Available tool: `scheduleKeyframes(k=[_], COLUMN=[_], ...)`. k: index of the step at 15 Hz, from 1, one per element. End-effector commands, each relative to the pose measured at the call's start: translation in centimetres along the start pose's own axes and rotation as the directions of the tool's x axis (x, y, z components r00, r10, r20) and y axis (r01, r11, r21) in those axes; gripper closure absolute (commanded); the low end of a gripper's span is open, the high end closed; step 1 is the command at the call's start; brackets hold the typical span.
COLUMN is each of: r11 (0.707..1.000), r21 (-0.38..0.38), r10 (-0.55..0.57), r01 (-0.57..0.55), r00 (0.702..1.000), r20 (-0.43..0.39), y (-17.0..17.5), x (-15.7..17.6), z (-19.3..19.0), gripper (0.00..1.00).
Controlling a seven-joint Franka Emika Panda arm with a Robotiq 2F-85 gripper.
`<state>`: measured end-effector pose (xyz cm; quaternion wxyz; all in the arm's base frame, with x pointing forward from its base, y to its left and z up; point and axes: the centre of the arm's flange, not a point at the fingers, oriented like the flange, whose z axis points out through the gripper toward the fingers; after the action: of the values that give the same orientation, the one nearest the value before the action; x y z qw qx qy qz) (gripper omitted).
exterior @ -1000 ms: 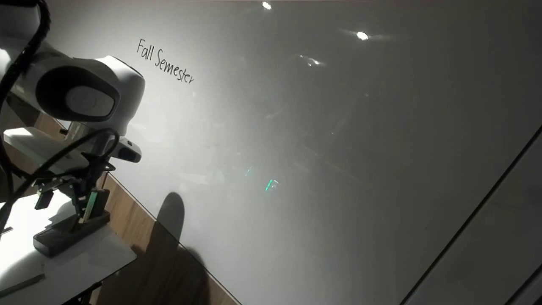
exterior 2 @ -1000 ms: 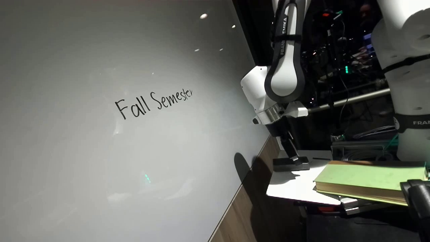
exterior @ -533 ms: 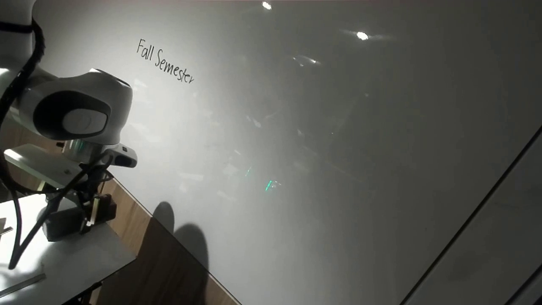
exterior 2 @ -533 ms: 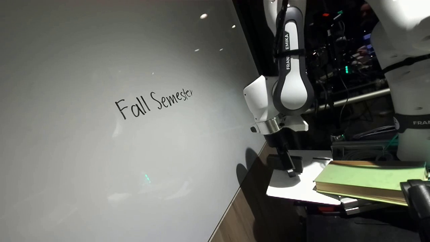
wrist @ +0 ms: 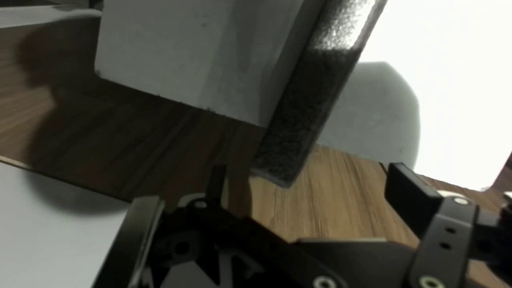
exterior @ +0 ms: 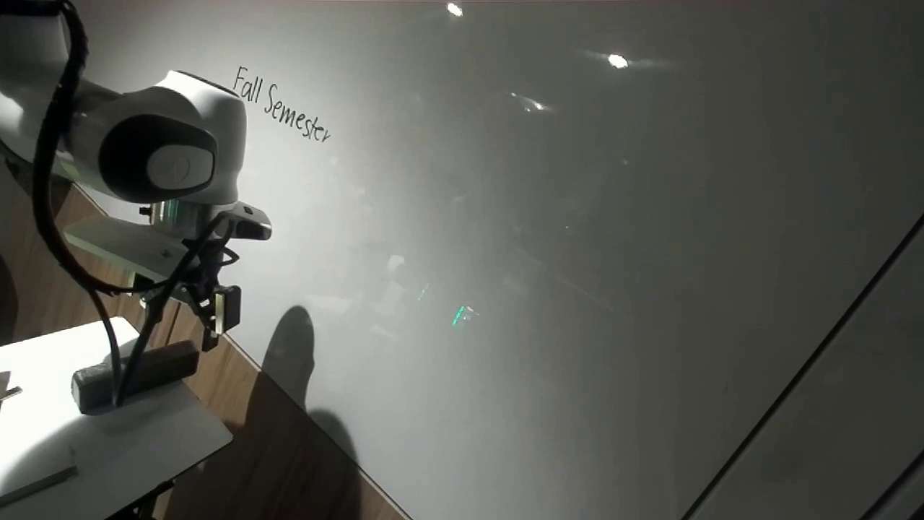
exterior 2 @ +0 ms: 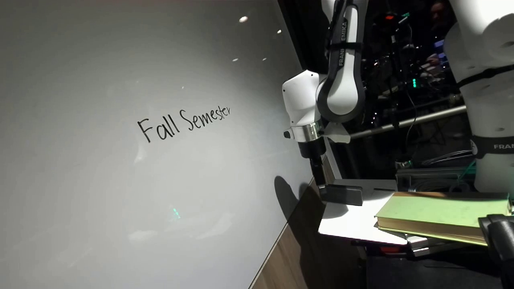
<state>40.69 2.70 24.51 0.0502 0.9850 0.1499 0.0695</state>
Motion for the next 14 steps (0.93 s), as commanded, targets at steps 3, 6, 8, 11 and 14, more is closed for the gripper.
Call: scheduleKeyframes(k=[3, 6, 8, 11, 14], r11=[0.997, 0.994, 0.994, 0.996, 0.996], r21=[-0.076, -0.100, -0.091, -0.087, -0.089], r10=[0.012, 0.056, 0.066, 0.044, 0.011], r01=[-0.013, -0.049, -0.056, -0.033, -0.002], r00=[1.000, 0.996, 0.991, 0.991, 0.994], r20=[-0.019, 0.067, 0.118, 0.127, 0.106], y=[1.2, 1.2, 0.6, 0.2, 0.3], x=[-5.5, -7.7, -8.2, -8.7, -9.0], z=[-3.3, -3.6, -3.5, -3.1, -2.2], gripper=[0.00, 0.00, 0.00, 0.00, 0.00])
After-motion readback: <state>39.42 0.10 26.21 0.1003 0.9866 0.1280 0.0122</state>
